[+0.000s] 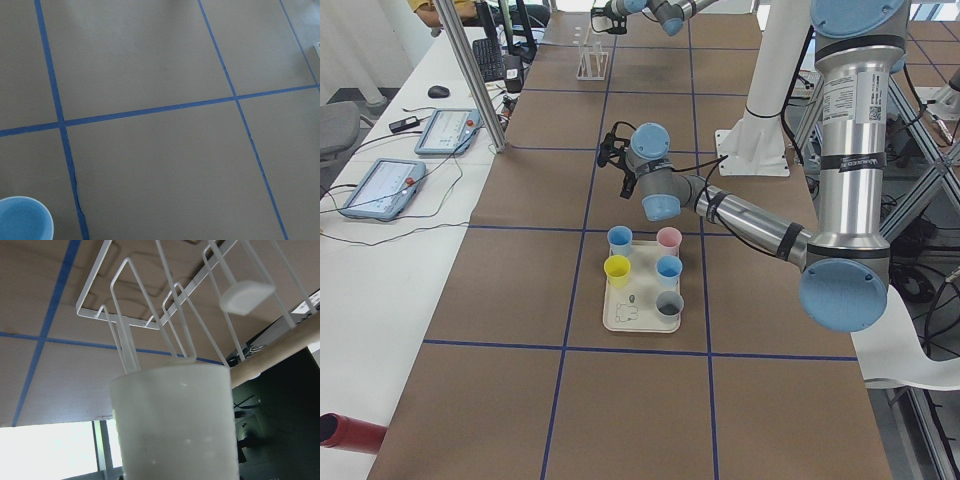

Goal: Transfer IKEA cup to right arm and place on rack

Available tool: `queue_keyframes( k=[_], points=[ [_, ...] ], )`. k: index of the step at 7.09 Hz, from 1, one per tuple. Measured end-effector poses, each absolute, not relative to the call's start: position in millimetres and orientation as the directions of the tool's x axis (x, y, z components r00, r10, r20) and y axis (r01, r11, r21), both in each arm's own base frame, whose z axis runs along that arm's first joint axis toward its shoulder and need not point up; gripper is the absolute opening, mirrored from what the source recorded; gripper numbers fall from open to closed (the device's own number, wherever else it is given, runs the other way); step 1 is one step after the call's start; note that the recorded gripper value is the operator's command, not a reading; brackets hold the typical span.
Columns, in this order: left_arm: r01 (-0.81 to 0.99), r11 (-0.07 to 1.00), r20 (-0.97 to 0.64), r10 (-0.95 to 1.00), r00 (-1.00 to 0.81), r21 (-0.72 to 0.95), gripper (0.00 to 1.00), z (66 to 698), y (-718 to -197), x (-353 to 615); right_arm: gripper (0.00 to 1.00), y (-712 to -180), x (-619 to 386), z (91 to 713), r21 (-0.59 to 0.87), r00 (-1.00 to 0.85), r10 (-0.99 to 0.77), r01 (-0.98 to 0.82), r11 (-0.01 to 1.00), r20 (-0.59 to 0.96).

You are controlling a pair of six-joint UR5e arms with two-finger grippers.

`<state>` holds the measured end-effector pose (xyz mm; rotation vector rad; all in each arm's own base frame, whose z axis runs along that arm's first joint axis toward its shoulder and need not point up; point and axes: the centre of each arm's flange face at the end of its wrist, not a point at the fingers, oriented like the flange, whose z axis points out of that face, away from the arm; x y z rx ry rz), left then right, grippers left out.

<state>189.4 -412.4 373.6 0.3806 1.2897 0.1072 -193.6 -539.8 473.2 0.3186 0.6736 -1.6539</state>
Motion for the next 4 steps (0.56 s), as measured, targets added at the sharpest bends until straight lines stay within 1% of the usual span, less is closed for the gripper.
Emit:
queue_keyframes(
  k=[2, 3, 4],
  points=[
    [0.133, 0.933, -0.915, 0.288, 0.282, 0.334, 1.00, 373.7, -412.3, 189.5, 0.00, -541.8, -199.1, 479.0, -0.259, -0.210, -0.805, 0.963, -0.073, -0.554],
    [0.133, 0.933, -0.915, 0.288, 0.282, 0.334, 1.00, 373.7, -412.3, 189.5, 0.02, -542.1, -201.8, 481.5, -0.262, -0.215, -0.806, 0.962, -0.077, -0.551],
    [0.132, 0.933, -0.915, 0.288, 0.282, 0.335, 1.00, 373.7, -412.3, 189.5, 0.14, -541.9, -205.2, 483.2, -0.264, -0.220, -0.806, 0.961, -0.082, -0.549]
  ],
)
